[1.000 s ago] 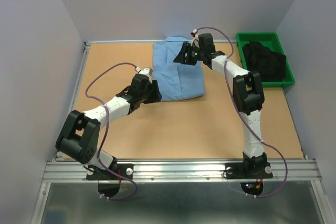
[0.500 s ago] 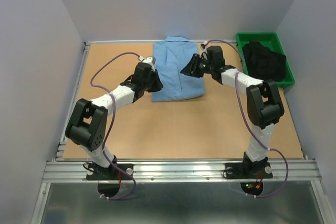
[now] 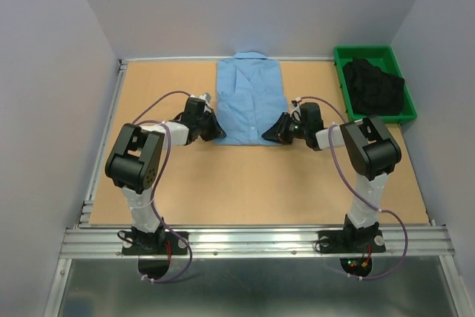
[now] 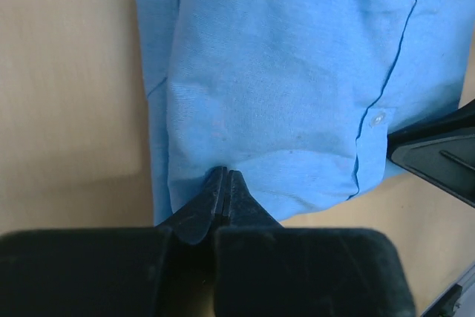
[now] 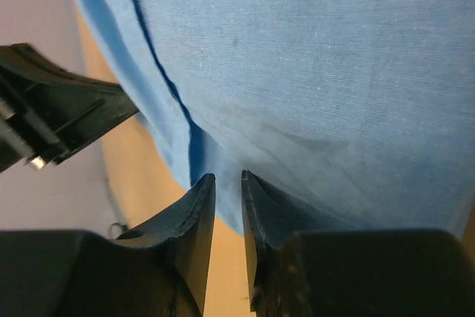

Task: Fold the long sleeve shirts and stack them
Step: Fold the shirt

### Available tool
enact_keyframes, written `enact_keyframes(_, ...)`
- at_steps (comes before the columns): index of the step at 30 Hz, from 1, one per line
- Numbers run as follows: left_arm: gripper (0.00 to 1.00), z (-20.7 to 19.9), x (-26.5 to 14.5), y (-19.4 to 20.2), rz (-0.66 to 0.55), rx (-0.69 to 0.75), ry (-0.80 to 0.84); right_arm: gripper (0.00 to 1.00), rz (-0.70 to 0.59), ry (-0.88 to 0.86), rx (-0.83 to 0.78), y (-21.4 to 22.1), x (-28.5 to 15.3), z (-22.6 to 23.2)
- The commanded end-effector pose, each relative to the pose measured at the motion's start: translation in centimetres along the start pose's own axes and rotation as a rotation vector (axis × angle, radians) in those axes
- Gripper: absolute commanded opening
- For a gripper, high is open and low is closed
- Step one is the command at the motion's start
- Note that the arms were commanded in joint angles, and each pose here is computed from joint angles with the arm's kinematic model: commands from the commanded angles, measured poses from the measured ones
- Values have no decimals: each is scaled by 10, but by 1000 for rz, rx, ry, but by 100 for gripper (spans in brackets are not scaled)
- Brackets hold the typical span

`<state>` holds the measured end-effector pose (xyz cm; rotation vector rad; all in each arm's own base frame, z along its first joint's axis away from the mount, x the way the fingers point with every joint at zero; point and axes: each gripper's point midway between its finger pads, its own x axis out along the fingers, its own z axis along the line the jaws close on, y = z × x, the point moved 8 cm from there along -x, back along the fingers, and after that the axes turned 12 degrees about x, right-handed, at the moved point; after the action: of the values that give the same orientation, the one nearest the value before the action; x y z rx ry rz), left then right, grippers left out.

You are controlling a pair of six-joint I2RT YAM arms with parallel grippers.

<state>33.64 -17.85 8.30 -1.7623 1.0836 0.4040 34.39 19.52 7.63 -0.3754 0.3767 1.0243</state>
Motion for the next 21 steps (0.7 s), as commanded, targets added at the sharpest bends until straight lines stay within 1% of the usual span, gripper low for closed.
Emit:
enact_keyframes(1,0,6,0,10,28,-59,18,27,-60,-48,-20,-13,-7,-21)
enact_keyframes(4,0,8,-3,13,39,-74,21,27,-61,-82,-55,-19,-12,-10)
enact_keyframes(9,0,5,-15,8,19,-77,33,28,-71,-175,-118,-28,-27,31)
enact_keyframes(11,0,3,-18,7,8,-75,34,28,-74,-186,-125,-28,-30,37)
enact_keyframes(14,0,4,-18,12,23,-81,39,28,-79,-210,-139,-32,-32,47)
enact_keyframes(18,0,8,-15,18,43,-90,29,28,-105,-173,-121,-35,-25,36)
enact_keyframes(21,0,10,-13,21,53,-97,24,28,-77,-111,-80,-28,-14,6)
